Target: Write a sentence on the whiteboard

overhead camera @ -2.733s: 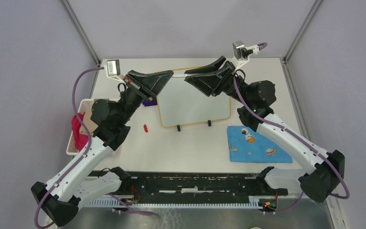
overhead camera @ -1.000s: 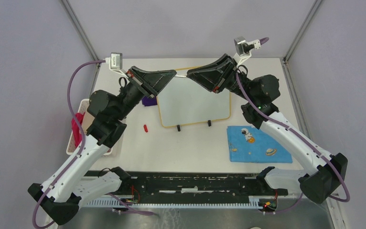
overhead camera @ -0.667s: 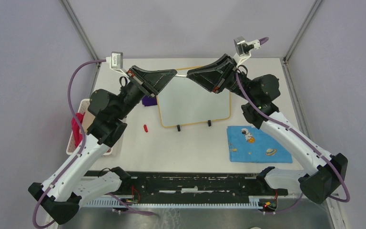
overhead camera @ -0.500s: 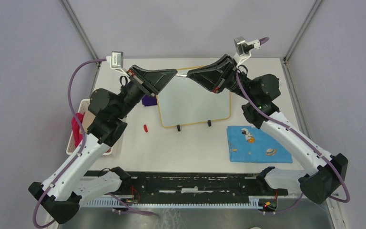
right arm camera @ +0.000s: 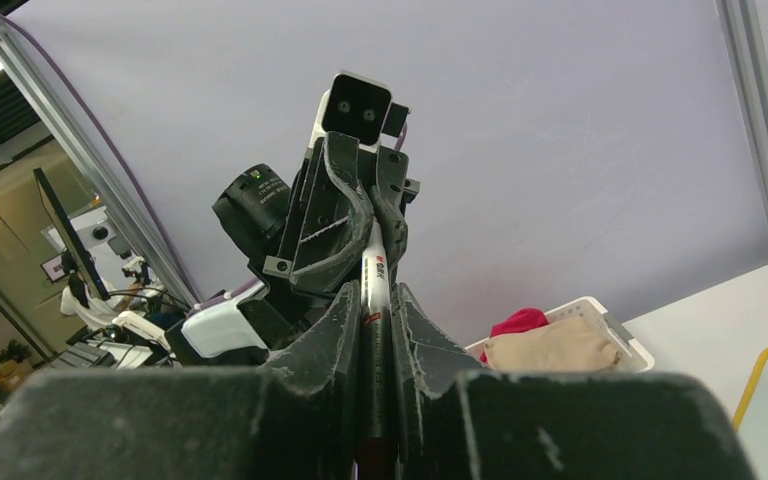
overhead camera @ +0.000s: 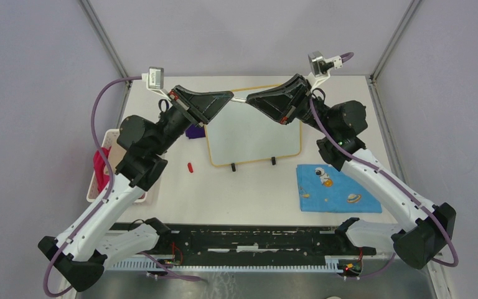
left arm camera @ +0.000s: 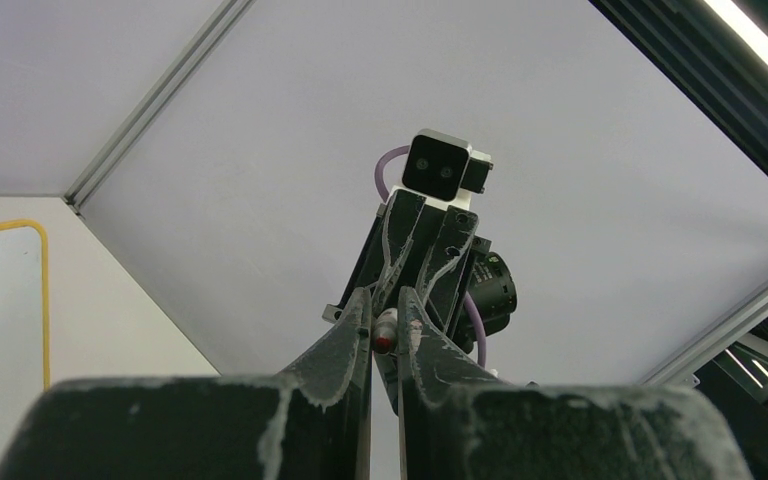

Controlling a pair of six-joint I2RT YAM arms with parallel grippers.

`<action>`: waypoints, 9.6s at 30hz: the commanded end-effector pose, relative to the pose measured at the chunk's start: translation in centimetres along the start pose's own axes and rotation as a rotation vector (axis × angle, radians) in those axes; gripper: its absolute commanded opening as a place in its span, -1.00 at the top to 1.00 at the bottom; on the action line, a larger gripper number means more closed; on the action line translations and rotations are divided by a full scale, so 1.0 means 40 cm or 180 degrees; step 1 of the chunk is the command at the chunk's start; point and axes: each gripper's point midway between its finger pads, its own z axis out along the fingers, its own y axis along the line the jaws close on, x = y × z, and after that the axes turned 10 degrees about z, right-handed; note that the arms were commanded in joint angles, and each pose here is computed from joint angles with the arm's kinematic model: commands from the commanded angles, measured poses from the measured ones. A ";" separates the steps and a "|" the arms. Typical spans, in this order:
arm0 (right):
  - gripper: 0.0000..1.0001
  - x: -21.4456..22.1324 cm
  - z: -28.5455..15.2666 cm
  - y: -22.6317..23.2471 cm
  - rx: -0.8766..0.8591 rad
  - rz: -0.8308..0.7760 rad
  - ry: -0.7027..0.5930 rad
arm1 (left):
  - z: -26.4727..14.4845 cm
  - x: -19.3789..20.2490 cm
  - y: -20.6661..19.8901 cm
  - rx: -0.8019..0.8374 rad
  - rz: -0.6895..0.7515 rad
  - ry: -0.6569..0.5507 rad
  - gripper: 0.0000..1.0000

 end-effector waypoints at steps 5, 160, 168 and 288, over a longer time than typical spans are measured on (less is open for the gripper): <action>1.00 -0.032 -0.015 0.096 -0.0373 -0.0173 -0.0180 | -0.010 0.007 0.034 -0.0136 0.0049 -0.0058 0.85; 1.00 0.212 -0.333 -0.285 0.2390 -0.2174 0.0266 | -0.377 0.380 0.829 -0.0878 0.0529 0.1119 -0.86; 1.00 0.208 -0.337 -0.293 0.2455 -0.2224 0.0290 | -0.361 0.392 0.837 -0.0704 0.0327 0.1102 -0.81; 1.00 0.283 -0.017 -0.496 0.2590 -0.2310 0.0518 | -0.400 0.498 0.884 -0.0389 0.0430 0.1159 0.96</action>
